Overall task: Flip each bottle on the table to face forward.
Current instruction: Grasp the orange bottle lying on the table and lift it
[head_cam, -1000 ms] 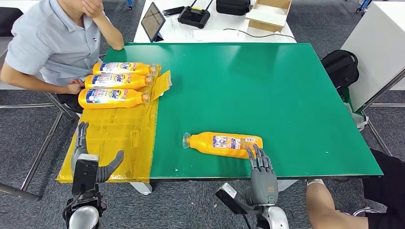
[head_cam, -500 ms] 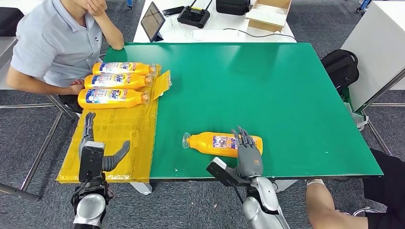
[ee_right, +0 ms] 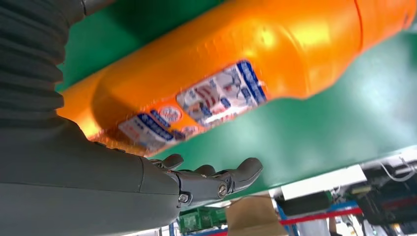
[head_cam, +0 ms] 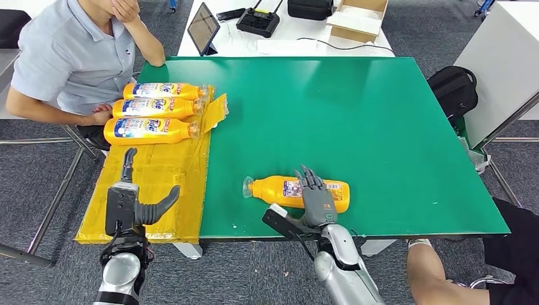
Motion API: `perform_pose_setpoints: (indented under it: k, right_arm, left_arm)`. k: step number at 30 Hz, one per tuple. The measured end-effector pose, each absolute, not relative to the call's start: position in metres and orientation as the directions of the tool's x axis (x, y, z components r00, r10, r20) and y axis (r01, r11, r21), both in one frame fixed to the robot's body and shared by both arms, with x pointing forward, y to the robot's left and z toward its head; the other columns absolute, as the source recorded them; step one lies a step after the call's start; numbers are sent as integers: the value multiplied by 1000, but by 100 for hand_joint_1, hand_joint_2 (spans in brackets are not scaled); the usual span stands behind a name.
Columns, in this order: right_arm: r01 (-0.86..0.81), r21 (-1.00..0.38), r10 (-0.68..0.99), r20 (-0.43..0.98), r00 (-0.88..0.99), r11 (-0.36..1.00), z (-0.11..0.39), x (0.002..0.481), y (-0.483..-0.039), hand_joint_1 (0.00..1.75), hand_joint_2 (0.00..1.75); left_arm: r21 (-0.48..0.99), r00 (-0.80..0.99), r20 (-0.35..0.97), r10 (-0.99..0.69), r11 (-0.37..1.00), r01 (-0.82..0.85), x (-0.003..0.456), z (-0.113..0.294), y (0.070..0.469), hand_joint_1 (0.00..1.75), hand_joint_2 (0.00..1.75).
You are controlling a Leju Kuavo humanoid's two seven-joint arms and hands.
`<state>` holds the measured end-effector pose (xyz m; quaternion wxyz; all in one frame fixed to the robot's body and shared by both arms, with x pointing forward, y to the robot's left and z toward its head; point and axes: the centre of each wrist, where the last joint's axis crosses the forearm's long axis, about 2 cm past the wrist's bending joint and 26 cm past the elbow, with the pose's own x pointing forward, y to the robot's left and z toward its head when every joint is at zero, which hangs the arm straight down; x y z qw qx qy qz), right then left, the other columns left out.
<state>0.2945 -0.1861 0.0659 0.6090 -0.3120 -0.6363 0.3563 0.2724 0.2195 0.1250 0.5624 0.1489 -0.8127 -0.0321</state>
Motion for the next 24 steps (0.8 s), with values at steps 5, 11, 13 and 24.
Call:
perform_pose_setpoints:
  k: [5,11,13,24]
  right_arm:
    - [-62,-850,849,526,-53,523,64,295,-183,0,175]
    - [-53,-879,879,476,-38,474,65,297,-180,0,175]
    - [-40,-893,893,449,-33,447,66,297,-179,0,175]
    - [11,-919,919,393,-39,394,69,298,-178,0,175]
  left_arm:
    - [219,-319,907,-275,955,-201,272,125,219,0,175]
    - [220,-314,910,-272,957,-191,272,125,219,0,175]
    - [221,-312,910,-272,957,-189,272,124,219,0,175]
    - [223,-299,916,-266,960,-172,270,122,219,0,175]
